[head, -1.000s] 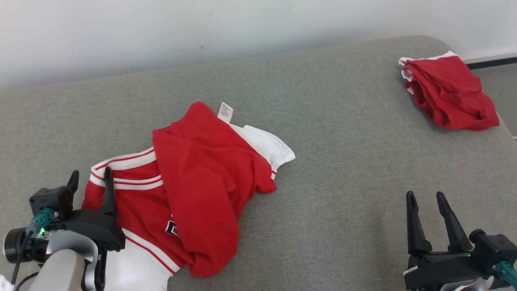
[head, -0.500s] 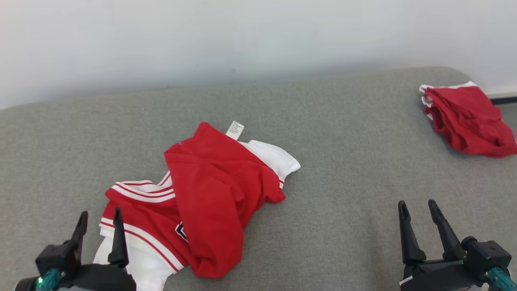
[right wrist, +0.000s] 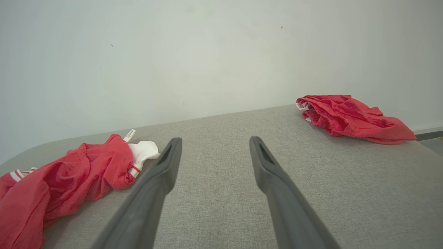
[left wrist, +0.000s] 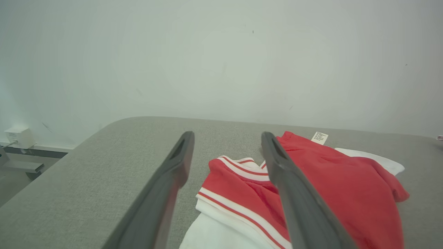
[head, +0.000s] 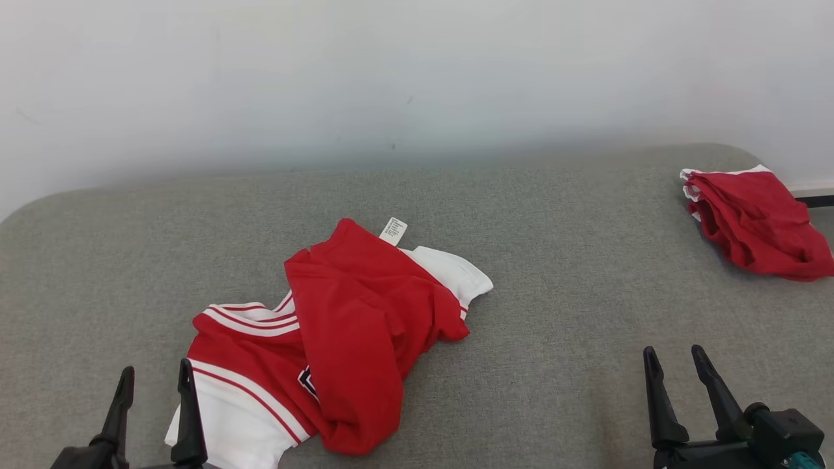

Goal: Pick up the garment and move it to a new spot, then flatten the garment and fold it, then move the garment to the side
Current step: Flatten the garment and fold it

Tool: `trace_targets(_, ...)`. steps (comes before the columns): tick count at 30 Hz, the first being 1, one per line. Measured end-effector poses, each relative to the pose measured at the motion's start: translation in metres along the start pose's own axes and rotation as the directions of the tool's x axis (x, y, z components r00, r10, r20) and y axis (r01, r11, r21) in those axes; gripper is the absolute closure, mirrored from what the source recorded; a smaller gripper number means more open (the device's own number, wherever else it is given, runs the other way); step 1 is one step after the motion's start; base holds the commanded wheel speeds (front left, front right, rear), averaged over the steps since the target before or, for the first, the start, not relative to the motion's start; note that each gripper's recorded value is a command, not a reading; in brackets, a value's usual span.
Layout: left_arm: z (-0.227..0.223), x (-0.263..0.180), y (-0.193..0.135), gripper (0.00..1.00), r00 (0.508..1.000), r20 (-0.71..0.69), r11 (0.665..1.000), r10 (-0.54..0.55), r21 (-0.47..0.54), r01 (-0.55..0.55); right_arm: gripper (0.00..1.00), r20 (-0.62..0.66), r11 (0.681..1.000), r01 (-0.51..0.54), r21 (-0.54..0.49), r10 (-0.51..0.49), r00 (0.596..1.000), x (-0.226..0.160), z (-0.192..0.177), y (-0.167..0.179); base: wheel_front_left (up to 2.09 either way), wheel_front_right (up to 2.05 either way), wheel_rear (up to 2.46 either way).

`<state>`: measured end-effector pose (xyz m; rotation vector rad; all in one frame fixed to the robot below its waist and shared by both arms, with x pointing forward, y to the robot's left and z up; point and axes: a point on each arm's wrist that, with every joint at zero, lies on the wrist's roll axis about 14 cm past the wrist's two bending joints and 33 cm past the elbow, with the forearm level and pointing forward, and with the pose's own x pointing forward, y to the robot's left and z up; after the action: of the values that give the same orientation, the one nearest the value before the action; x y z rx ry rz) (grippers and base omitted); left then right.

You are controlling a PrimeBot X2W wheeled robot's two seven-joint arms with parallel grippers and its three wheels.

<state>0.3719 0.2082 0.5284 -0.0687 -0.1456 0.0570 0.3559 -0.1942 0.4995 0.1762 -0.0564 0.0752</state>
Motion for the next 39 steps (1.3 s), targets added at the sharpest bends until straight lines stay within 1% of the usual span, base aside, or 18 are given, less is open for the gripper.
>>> trace_targets(5, 0.014, -0.011, 0.001, 0.0, 0.999, 0.042, 1.0, 0.004, 0.011, -0.004, 0.0, 0.013, 0.999, -0.034, 0.001, 0.034, 0.999, 0.002, 0.004, 0.011, 0.0, 0.0, 0.0)
trace_targets(15, 0.006, -0.024, -0.003, 0.0, 1.0, 0.016, 1.0, -0.022, 0.009, 0.021, 0.0, 0.002, 0.997, -0.077, -0.002, 0.077, 0.997, 0.004, 0.001, 0.023, 0.0, 0.0, 0.0)
trace_targets(23, -0.004, -0.025, -0.007, 0.0, 0.999, -0.012, 0.999, -0.041, 0.005, 0.041, 0.0, -0.027, 0.997, -0.078, 0.009, 0.079, 0.997, 0.002, -0.009, 0.024, 0.0, 0.0, 0.0)
trace_targets(26, -0.004, -0.025, -0.007, 0.0, 0.999, -0.012, 0.999, -0.04, 0.0, 0.04, 0.0, -0.051, 0.995, -0.103, 0.018, 0.104, 0.993, 0.003, -0.016, 0.032, 0.0, 0.0, 0.0)
trace_targets(28, -0.004, -0.025, -0.007, 0.0, 0.999, -0.013, 0.999, -0.042, 0.0, 0.042, 0.0, -0.062, 0.99, -0.137, 0.013, 0.138, 0.989, 0.006, -0.019, 0.041, 0.0, 0.0, 0.0)
trace_targets(31, -0.003, -0.026, -0.007, 0.0, 0.999, -0.011, 0.999, -0.04, -0.003, 0.04, 0.0, -0.08, 0.978, -0.207, 0.0, 0.206, 0.975, 0.016, -0.023, 0.058, 0.0, 0.0, 0.0)
trace_targets(34, -0.003, -0.027, -0.005, 0.0, 0.999, -0.009, 0.999, -0.032, -0.005, 0.032, 0.0, -0.091, 0.958, -0.287, -0.017, 0.284, 0.954, 0.032, -0.024, 0.08, 0.0, 0.0, 0.0)
trace_targets(35, -0.002, -0.027, -0.005, 0.0, 0.999, -0.008, 1.0, -0.031, -0.005, 0.031, 0.0, -0.09, 0.949, -0.314, -0.024, 0.311, 0.946, 0.038, -0.023, 0.089, 0.0, 0.0, 0.0)
trace_targets(36, -0.004, -0.028, -0.004, 0.0, 1.0, -0.013, 1.0, -0.026, -0.007, 0.026, 0.0, -0.093, 0.93, -0.366, -0.034, 0.361, 0.928, 0.05, -0.023, 0.105, 0.0, 0.0, 0.0)
trace_targets(39, -0.005, -0.028, -0.002, 0.0, 1.0, -0.018, 1.0, -0.014, -0.013, 0.014, 0.0, -0.105, 0.9, -0.433, -0.039, 0.428, 0.898, 0.067, -0.025, 0.13, 0.0, 0.0, 0.0)
